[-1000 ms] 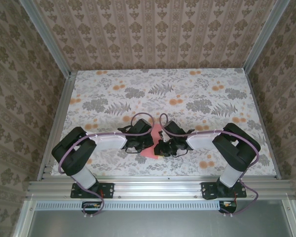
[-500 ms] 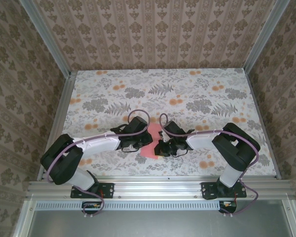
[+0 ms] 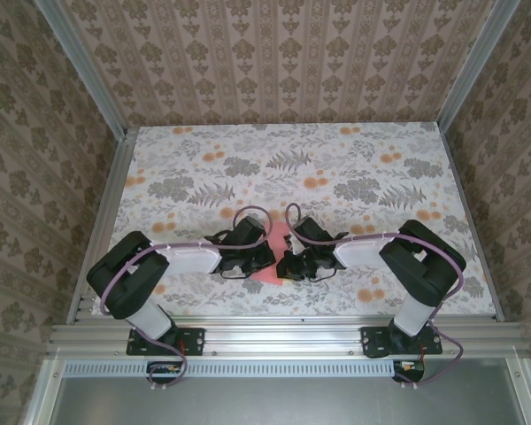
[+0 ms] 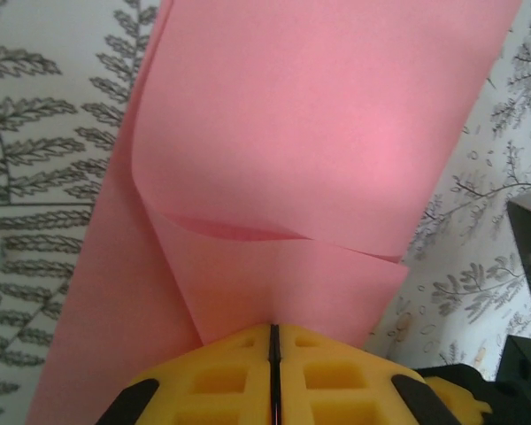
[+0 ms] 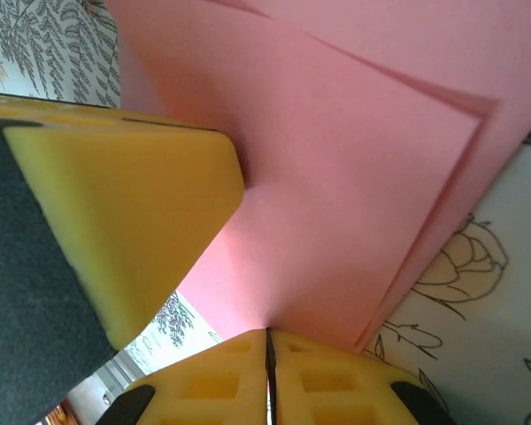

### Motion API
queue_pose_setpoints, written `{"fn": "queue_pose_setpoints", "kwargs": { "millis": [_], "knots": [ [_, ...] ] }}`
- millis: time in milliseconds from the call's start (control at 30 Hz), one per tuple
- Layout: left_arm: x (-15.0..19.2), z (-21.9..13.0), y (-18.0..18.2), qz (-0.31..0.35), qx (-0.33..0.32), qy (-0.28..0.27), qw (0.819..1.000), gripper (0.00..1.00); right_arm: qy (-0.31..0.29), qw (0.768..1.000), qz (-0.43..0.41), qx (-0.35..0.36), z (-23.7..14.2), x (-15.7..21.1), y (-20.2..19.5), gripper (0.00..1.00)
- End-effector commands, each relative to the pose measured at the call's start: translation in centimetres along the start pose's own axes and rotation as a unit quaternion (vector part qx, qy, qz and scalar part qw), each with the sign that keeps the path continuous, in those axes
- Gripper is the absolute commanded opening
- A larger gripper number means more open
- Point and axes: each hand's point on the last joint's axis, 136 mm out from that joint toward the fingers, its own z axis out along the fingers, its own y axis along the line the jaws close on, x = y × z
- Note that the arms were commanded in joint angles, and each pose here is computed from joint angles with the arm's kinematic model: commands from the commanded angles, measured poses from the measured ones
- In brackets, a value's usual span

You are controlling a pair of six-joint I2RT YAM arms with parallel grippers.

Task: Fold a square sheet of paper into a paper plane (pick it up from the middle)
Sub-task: Fold the triangle a second time at the center of the table.

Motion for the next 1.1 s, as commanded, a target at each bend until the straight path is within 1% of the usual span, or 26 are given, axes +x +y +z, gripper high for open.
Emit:
{"fn": "queue_pose_setpoints", "kwargs": {
  "millis": [0,133,267,500,1067],
  "knots": [
    [-0.6,0.5,1.3,-0.015,0.001,-0.01,1.0,0.1,0.017,0.997,0.036,0.071,1.0,1.6,-4.2,0.11],
    [-1.3,0.2,2.4,-0.02,-0.01,-0.02,1.0,0.11,0.021,0.996,0.038,0.081,1.0,2.0,-4.9,0.1],
    [-2.0,-0.1,2.7,-0.015,-0.02,-0.028,0.999,0.12,0.026,0.995,0.04,0.091,1.0,2.3,-5.4,0.09],
    [-3.0,-0.6,2.6,-0.013,-0.017,-0.036,0.999,0.13,0.035,0.993,0.037,0.105,0.9,2.7,-5.8,0.08],
    [-5.6,-0.7,4.3,-0.028,-0.02,-0.047,0.998,0.14,0.041,0.993,0.037,0.107,0.8,2.9,-5.9,0.08]
  ]
}}
